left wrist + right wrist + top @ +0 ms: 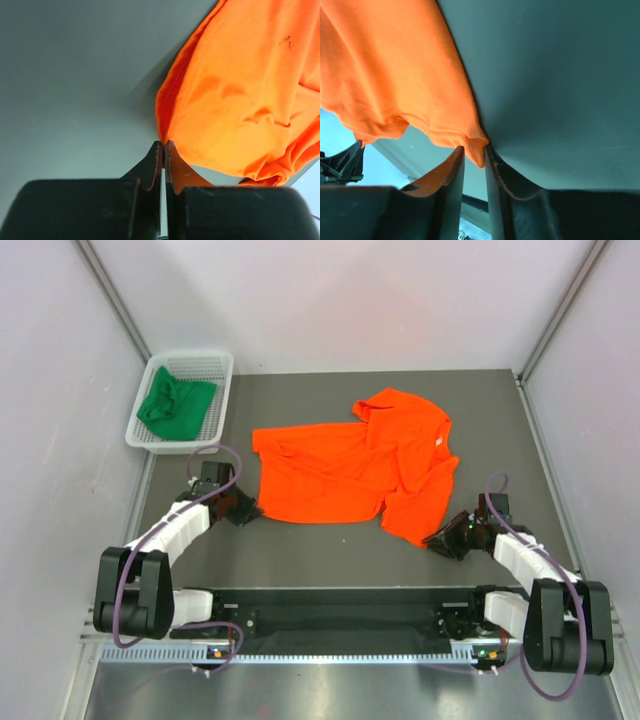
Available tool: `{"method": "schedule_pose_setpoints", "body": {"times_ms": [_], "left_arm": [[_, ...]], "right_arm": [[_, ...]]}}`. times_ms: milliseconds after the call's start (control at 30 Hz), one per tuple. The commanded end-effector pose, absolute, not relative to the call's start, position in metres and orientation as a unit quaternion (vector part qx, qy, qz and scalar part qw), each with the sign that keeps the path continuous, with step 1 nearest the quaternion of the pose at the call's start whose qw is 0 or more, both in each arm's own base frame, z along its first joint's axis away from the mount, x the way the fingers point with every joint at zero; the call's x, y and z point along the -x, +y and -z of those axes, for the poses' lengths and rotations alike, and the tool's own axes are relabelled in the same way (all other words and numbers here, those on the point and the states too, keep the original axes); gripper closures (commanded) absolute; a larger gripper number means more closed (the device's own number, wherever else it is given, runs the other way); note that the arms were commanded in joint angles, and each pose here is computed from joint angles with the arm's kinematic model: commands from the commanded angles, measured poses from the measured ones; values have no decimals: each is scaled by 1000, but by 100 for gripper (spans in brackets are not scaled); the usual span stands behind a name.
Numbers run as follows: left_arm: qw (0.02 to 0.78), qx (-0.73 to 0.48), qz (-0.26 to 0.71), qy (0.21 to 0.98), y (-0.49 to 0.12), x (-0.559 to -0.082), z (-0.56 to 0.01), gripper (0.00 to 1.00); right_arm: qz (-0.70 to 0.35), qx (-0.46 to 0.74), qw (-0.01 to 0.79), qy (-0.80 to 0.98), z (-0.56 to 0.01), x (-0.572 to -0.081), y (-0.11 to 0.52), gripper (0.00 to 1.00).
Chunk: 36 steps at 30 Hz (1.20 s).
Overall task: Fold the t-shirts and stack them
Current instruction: Flatten the tshirt out
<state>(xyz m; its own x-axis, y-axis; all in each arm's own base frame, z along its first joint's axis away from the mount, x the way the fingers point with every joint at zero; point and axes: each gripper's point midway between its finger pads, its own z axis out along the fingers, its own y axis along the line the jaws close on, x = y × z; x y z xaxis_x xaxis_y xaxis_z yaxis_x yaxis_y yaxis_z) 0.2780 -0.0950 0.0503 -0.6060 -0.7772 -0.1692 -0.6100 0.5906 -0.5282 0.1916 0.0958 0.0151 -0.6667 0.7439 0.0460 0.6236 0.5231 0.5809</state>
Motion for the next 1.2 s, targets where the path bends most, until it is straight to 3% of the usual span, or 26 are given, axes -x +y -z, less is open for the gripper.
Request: {"method": "schedule_pose_setpoints", "body": {"times_ms": [0,100,167,300,400,700,833,1000,1167], "left_arm": [[209,397,226,865,-96,-283,-60,100],[214,401,228,861,-95,-284,-63,100],[218,403,228,859,-94,-285,-64,100],[223,395,228,862,-94,-286,-69,100],[236,380,225,866,-93,-290,-86,100],[378,310,233,841,-81,-319,-204,100],[448,278,267,806,-84,-332,-285,100],[537,233,289,758,-81,-328,-382,100],[654,188,300,668,-68,-290,-497,100]], "right_arm": [[-236,-412,91,875,10,-171,86,78],[-236,-413,85,876,13,-168,86,84],[-236,-405,88,879,15,-169,86,100],[-230,-388,107,886,4,-179,81,100],[-233,-369,165,884,-31,-201,75,100],[-221,-268,378,858,-207,-267,49,100],[-197,-209,496,820,-321,-280,35,100],[-158,-174,598,766,-427,-264,20,100],[-164,-143,704,676,-528,-217,19,100]]}}
